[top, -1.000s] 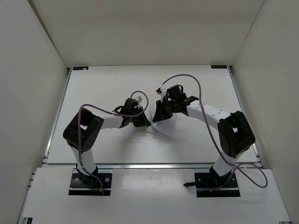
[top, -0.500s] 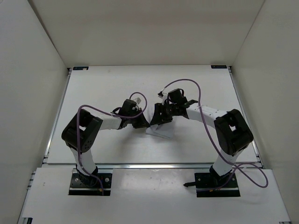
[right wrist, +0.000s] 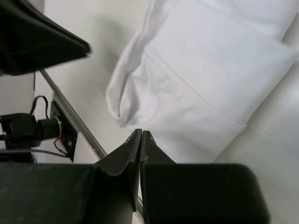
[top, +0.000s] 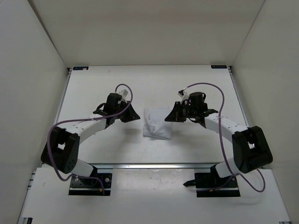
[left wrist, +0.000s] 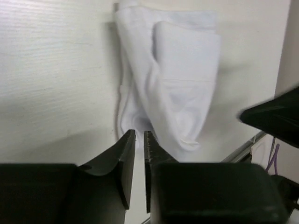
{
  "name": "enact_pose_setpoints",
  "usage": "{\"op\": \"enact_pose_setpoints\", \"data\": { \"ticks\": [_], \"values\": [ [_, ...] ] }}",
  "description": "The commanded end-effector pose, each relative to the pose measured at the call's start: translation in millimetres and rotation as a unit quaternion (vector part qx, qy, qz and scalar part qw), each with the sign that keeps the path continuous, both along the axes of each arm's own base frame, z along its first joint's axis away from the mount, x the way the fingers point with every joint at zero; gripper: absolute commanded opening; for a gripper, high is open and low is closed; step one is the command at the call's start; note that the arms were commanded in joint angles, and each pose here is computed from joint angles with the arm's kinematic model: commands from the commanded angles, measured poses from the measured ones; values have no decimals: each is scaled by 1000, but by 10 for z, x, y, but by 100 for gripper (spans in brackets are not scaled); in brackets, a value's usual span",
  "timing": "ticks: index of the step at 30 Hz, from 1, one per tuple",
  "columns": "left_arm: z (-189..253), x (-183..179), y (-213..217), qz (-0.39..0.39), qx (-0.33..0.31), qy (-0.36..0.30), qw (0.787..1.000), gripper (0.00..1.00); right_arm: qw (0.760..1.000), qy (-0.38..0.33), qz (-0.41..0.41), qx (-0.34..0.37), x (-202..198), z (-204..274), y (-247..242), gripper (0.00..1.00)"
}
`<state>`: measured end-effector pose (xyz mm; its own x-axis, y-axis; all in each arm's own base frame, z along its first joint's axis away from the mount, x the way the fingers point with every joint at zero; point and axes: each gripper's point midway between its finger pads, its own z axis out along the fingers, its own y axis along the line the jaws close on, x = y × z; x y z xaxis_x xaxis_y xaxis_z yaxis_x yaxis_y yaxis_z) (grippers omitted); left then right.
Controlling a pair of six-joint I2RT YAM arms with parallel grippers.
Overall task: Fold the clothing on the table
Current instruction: Fold the skirt
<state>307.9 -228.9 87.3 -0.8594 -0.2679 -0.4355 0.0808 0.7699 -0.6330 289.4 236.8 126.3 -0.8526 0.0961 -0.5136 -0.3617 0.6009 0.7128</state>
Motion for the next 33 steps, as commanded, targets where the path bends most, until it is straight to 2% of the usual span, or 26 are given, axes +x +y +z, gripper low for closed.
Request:
{"op": "enact_pose_setpoints", "data": {
  "ticks": [1,3,5,6,8,14,21,25,28,31,33],
  "values": [
    [456,-54,-161,-34,-30,-51,998,29,1000,9,29,-5,-104,-228,161,0],
    [642,-77,-293,-41,-67,-68,995,36,999,24,34,-9,-102,-350,199,0],
    [701,-160,-450,-53,-76,-79,992,39,998,35,44,-10,-99,-435,253,0],
    [765,-145,-505,-55,-83,-92,991,38,998,40,48,-13,-99,-508,282,0],
    [739,-206,-623,-65,-83,-91,990,29,998,41,52,-14,-53,-529,328,0],
    [428,-327,-799,-93,-75,-53,991,14,996,50,72,-15,41,-653,433,0],
    [276,-280,-1083,-120,-45,-36,991,9,995,62,79,-14,21,-750,459,0],
    [-111,-304,-940,-97,39,6,994,2,995,68,77,-10,40,-777,445,0],
    [-359,-359,-656,-69,95,26,993,0,995,71,69,-13,69,-794,394,0],
    [-483,-403,-352,-37,117,43,992,0,996,68,63,-14,106,-793,325,0],
    [-450,-374,-201,-17,109,38,993,0,996,69,56,-19,118,-815,268,0]
  ]
}}
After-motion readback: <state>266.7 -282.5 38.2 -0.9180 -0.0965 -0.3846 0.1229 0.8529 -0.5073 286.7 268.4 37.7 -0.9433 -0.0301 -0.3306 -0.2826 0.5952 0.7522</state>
